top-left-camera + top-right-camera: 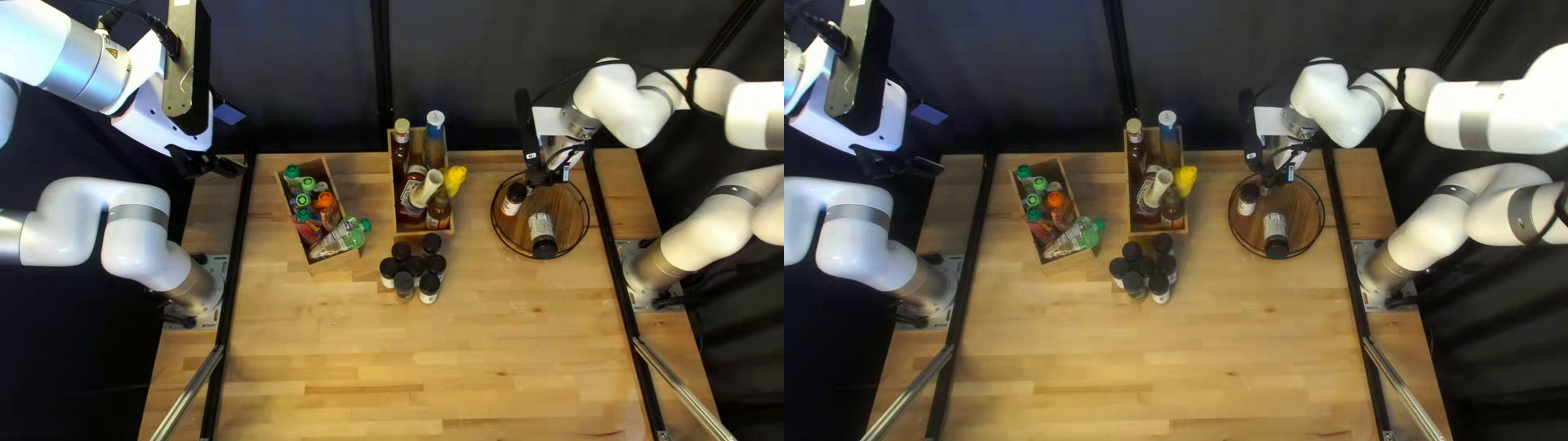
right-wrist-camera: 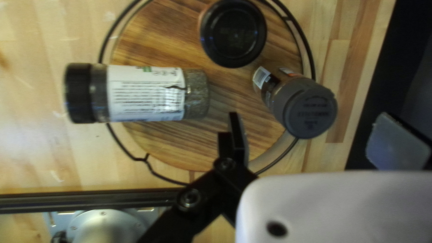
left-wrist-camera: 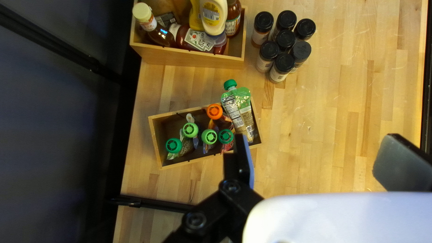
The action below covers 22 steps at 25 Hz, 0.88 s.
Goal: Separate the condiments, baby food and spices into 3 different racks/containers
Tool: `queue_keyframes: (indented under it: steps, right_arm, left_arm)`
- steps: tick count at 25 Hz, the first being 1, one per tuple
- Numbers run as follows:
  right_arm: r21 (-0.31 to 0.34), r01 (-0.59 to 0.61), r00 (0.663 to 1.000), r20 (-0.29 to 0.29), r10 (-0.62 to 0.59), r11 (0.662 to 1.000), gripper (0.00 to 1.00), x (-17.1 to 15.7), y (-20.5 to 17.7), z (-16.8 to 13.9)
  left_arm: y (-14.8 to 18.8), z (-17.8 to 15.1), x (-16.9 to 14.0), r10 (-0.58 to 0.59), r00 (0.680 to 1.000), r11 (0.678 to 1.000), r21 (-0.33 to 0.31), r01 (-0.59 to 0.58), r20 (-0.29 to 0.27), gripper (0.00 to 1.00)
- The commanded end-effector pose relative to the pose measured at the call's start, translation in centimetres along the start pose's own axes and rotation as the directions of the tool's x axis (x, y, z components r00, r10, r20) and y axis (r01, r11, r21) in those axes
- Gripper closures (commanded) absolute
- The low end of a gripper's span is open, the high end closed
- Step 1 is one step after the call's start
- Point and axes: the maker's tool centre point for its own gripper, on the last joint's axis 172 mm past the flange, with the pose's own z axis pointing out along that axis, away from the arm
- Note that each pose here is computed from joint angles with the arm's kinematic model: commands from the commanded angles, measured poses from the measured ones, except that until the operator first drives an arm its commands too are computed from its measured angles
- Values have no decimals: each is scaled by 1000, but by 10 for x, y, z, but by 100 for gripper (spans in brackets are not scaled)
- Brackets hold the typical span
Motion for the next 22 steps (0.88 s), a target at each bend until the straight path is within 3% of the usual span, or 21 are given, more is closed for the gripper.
queue_keyframes:
  steps: [1,8,13,22]
  right_arm:
    - [57,25,999,-44,-23,998,0,43,-47,-13]
    - [116,50,996,-84,-41,992,0,87,-134,-8]
    - [91,118,990,-88,-111,989,0,117,-193,5]
    - [64,211,975,-81,-205,975,0,164,-246,34]
  left_arm:
    - [0,0,0,0,1000,1000,0,0,0,0]
    - [0,0,0,0,1000,1000,0,0,0,0]
    - [0,0,0,0,1000,1000,0,0,0,0]
    - [0,0,0,0,1000,1000,0,0,0,0]
